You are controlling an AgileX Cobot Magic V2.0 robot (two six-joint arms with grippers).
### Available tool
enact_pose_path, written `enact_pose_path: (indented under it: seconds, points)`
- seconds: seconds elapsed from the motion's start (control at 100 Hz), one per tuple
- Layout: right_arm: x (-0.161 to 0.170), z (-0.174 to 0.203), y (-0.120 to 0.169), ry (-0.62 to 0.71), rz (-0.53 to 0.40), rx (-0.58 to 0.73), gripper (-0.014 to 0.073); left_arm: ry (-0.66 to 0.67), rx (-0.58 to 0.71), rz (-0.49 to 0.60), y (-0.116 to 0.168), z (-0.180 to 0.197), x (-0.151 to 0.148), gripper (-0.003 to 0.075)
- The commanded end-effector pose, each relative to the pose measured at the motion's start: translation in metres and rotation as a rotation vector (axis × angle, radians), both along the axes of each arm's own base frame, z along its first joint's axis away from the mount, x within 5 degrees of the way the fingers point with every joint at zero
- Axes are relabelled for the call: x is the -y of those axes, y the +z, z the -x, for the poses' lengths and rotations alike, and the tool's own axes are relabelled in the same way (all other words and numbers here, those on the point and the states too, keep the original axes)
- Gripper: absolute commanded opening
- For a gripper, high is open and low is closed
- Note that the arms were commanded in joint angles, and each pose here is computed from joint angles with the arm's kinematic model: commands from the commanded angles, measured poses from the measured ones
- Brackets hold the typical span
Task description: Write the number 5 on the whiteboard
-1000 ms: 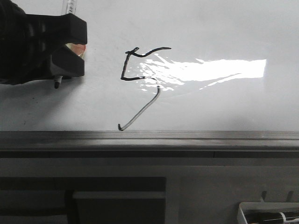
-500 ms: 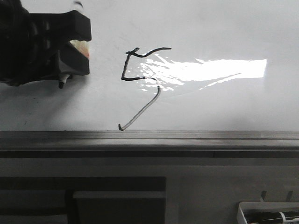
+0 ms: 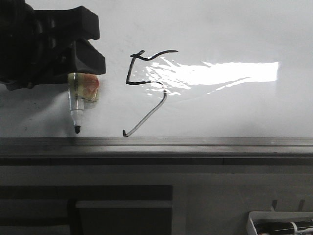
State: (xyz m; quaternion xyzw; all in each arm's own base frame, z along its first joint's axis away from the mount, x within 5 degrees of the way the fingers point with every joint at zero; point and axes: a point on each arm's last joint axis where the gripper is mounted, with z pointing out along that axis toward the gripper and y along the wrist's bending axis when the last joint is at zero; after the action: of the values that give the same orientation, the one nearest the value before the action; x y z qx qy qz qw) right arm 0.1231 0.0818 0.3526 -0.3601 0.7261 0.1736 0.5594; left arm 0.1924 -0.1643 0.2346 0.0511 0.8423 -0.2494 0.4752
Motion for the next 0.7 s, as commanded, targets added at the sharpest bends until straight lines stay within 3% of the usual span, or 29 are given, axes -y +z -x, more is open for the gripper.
enact_pose_path:
  seconds: [0.0, 0.17, 0.41, 0.57, 0.69]
  points:
    - [0.002, -0.001, 0.013, -0.040, -0.063, 0.048, -0.0061, 0.124, 0.031, 0.039, 0.001, -0.011, -0.009, 0.0477]
    - [0.002, -0.001, 0.013, -0.041, -0.064, 0.048, -0.0061, 0.127, 0.063, 0.065, 0.012, -0.010, -0.010, 0.0519]
    - [0.003, -0.002, 0.015, -0.059, -0.071, 0.064, -0.0061, 0.103, 0.207, 0.179, 0.061, 0.001, -0.019, 0.0519]
    - [0.006, -0.001, 0.018, -0.079, -0.082, 0.093, -0.0061, 0.079, 0.359, 0.243, 0.099, 0.025, -0.040, 0.0512]
    - [0.014, 0.011, 0.026, -0.111, -0.092, 0.182, -0.0061, 0.041, 0.527, 0.189, 0.123, 0.049, -0.062, 0.0472]
